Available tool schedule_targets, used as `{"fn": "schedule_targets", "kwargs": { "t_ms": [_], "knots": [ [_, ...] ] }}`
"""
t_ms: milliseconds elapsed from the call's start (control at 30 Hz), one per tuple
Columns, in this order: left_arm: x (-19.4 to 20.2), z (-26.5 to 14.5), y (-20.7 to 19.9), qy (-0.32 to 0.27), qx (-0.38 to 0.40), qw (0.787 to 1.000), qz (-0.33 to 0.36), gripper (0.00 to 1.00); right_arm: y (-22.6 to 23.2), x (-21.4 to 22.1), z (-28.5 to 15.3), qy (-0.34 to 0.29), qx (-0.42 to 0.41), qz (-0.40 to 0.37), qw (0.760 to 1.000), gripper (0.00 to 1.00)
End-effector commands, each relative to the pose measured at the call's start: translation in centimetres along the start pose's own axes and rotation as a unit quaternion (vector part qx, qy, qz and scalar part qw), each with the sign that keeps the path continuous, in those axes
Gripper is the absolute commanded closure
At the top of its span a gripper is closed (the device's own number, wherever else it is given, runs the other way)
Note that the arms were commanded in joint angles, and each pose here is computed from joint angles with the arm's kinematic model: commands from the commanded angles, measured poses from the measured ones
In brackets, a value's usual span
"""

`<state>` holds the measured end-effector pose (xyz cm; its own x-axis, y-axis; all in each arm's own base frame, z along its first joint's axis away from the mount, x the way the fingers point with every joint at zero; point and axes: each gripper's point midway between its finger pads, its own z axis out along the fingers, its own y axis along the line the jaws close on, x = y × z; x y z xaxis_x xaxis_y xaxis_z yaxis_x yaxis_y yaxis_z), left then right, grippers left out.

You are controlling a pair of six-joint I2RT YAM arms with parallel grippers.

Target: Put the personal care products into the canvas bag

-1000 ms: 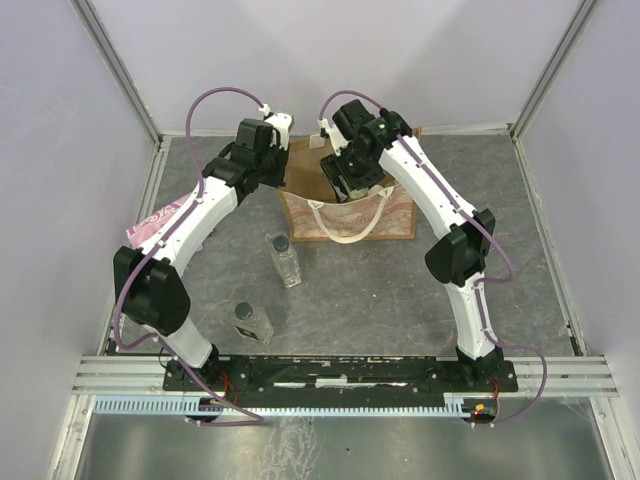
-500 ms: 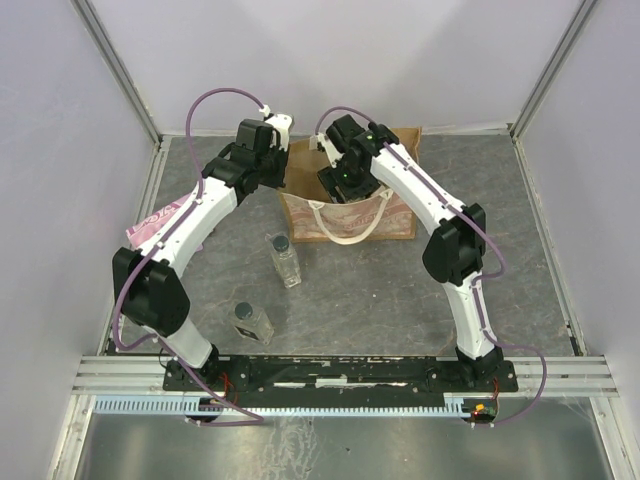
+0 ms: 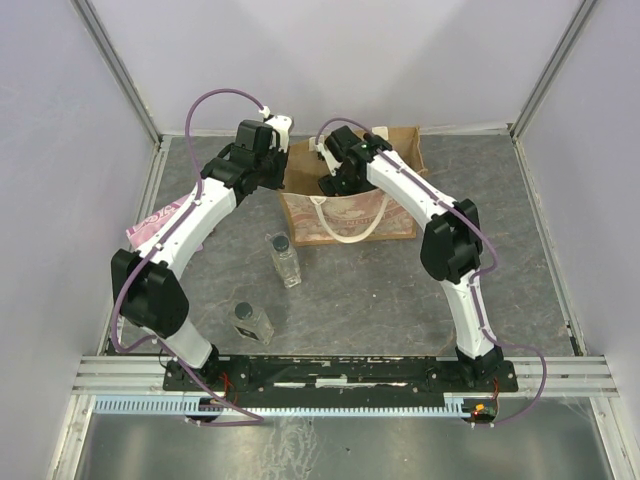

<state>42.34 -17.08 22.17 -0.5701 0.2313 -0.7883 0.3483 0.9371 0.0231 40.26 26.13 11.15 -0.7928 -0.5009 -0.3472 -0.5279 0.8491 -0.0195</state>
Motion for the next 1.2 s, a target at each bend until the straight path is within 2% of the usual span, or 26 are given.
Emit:
{"fn": "schedule_targets", "kwargs": {
  "t_ms": [0,233,300,400,600,667,767,1033,1167],
  "knots": [
    [-2.6,-2.5,1.6,-0.039,-0.028,0.999,0.011,0.97,-2.2,2.8,0.4,0.056,0.033,-0.005,0.998,1.0],
    [-2.7,-2.4,1.6,-0.04,-0.028,0.999,0.011,0.97,-2.4,3.8,1.5,0.079,0.039,-0.012,0.996,1.0],
    [-2.8,-2.4,1.6,-0.04,-0.028,0.999,0.012,0.97,-2.5,4.0,1.6,0.084,0.04,-0.013,0.996,0.97],
    [-2.7,-2.4,1.6,-0.039,-0.028,0.999,0.012,0.97,-2.3,3.6,1.1,0.075,0.035,-0.013,0.997,0.82],
    [-2.7,-2.2,1.5,-0.038,-0.025,0.999,0.011,0.97,-1.7,1.6,-2.2,0.02,0.017,-0.01,1.0,0.37],
    [-2.6,-2.1,1.5,-0.036,-0.024,0.999,0.011,0.97,-1.6,1.0,-3.8,0.005,0.013,-0.01,1.0,0.26],
    [-2.3,-1.9,1.6,-0.032,-0.027,0.999,0.015,0.97,-1.7,0.5,-6.5,-0.013,0.014,-0.012,1.0,0.19],
    [-1.8,-1.7,1.7,-0.028,-0.03,0.999,0.017,0.97,-2.1,-0.5,-12.9,-0.084,0.02,-0.014,0.996,0.07],
    [-1.7,-1.8,1.9,-0.028,-0.033,0.999,0.021,0.97,-2.1,-0.8,-15.7,-0.119,0.02,-0.004,0.993,0.03]
  ]
}}
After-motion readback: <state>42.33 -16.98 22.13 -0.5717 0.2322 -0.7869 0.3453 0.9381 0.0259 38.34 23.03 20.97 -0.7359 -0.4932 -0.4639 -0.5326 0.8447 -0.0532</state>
